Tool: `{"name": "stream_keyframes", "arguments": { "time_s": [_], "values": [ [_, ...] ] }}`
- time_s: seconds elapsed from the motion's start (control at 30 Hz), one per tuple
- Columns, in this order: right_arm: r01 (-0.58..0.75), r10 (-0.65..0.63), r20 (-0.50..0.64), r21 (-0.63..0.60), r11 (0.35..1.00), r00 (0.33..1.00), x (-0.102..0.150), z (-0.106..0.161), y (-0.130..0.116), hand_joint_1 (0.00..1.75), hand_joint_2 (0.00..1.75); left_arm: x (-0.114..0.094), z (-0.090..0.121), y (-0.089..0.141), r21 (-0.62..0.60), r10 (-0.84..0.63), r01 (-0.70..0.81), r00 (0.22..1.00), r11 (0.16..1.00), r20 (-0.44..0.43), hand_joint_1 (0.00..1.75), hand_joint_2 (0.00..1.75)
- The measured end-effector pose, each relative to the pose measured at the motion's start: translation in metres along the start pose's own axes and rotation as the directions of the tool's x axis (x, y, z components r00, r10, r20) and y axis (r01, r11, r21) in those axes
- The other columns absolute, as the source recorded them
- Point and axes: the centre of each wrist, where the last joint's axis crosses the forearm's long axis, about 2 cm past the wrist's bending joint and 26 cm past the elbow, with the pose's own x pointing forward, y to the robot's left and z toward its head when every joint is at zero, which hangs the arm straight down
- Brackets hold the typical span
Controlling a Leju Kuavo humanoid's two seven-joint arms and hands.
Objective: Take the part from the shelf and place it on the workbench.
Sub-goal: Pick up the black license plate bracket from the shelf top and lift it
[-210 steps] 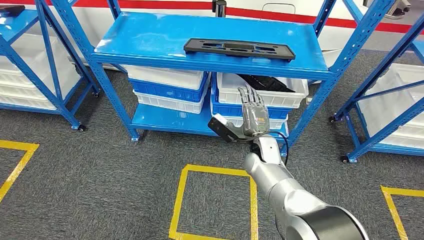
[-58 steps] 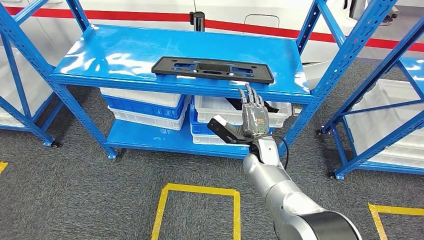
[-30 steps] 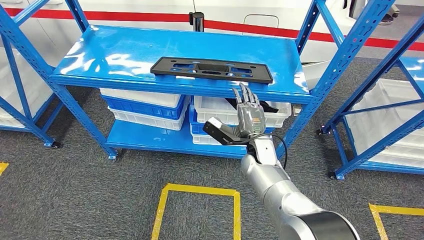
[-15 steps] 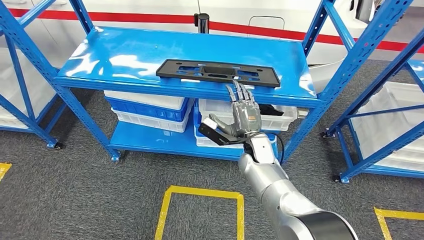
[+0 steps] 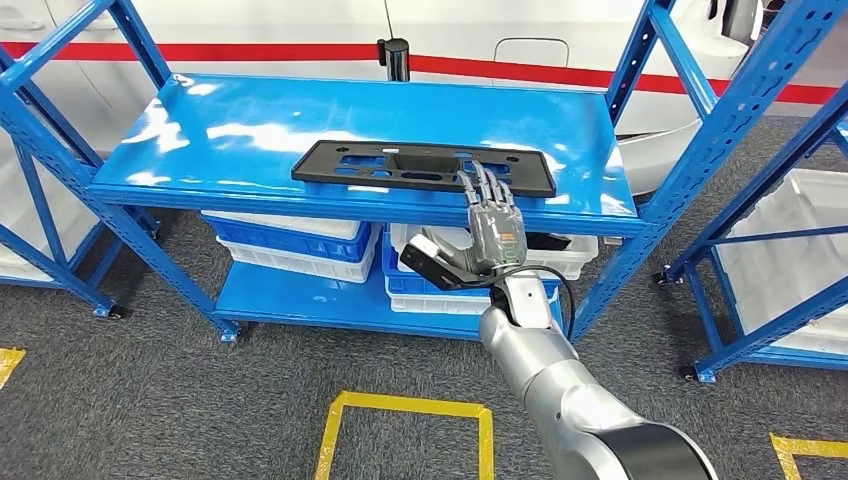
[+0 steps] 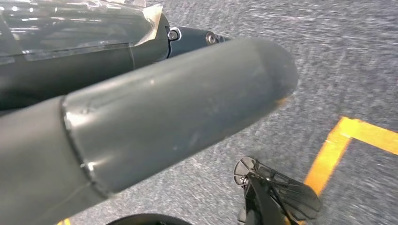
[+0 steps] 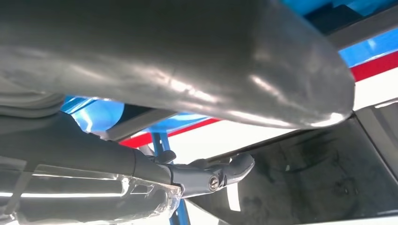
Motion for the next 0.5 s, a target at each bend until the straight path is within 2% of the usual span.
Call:
{"name": "stream_keyframes", "arguments": {
  "time_s": [0.07,0.5],
  "values": [
    [0.001,-0.001,-0.004,0.005,1.000,1.000,-0.001,0.002,0.002,0.00,1.75,-0.001,-0.001,0.002,-0.003,-0.004,0.004,1.000,1.000,0.016,0.00,0.00],
    [0.017,-0.017,-0.007,-0.008,1.000,1.000,-0.001,0.000,0.000,0.00,1.75,0.008,-0.008,0.015,-0.001,-0.022,0.022,0.999,1.000,0.035,0.00,0.00]
  ]
}}
